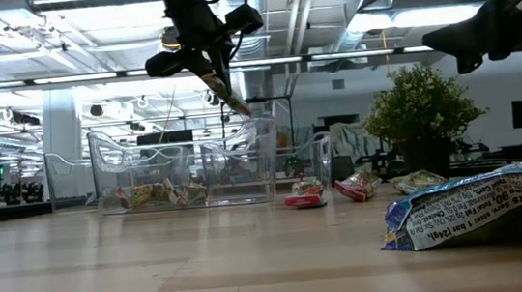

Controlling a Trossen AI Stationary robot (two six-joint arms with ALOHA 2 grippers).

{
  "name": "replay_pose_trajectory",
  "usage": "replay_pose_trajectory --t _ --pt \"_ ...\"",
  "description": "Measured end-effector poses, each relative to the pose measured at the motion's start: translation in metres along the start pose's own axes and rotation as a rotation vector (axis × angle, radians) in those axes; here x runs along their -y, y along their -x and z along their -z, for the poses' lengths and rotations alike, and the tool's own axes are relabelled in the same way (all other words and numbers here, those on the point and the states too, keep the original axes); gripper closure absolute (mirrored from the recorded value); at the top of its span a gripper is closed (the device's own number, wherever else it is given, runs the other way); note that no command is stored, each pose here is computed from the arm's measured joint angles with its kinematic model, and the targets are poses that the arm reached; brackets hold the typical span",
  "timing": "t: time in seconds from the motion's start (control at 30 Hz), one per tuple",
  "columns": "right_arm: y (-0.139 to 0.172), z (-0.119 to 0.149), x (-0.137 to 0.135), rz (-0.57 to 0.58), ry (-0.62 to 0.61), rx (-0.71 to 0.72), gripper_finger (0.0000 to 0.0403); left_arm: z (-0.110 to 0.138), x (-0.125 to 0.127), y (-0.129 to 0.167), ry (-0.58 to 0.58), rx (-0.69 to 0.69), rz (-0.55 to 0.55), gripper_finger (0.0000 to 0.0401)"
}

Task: Pick and place Granola Bars by type
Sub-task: Put the orange granola bar into the bottom transparent bin

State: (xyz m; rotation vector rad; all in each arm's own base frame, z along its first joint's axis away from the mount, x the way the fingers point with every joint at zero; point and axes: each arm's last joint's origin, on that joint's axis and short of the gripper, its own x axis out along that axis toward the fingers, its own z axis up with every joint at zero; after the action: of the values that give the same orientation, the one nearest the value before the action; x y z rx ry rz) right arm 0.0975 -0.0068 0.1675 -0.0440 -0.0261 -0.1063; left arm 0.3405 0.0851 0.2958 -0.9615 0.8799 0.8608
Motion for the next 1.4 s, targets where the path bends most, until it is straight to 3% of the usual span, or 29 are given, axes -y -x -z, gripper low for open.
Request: replay_pose_trajectory --t 0.37,0.93,1.4 --pt "0.0 0.0 0.0 0.0 0.0 0.0 0.0403 0.012 -0.003 -0.001 -0.012 0.0 -0.099 0.0362" --pt "0.0 0.0 0.0 0.0 0.0 0.0 0.0403 0.043 -0.026 -0.067 -0.023 -0.038 -0.041 0.0362" --pt "0.0 0.0 0.0 0.0 0.0 0.0 0.0403 0.058 -0.047 -0.096 0.018 -0.032 -0.019 0.0362"
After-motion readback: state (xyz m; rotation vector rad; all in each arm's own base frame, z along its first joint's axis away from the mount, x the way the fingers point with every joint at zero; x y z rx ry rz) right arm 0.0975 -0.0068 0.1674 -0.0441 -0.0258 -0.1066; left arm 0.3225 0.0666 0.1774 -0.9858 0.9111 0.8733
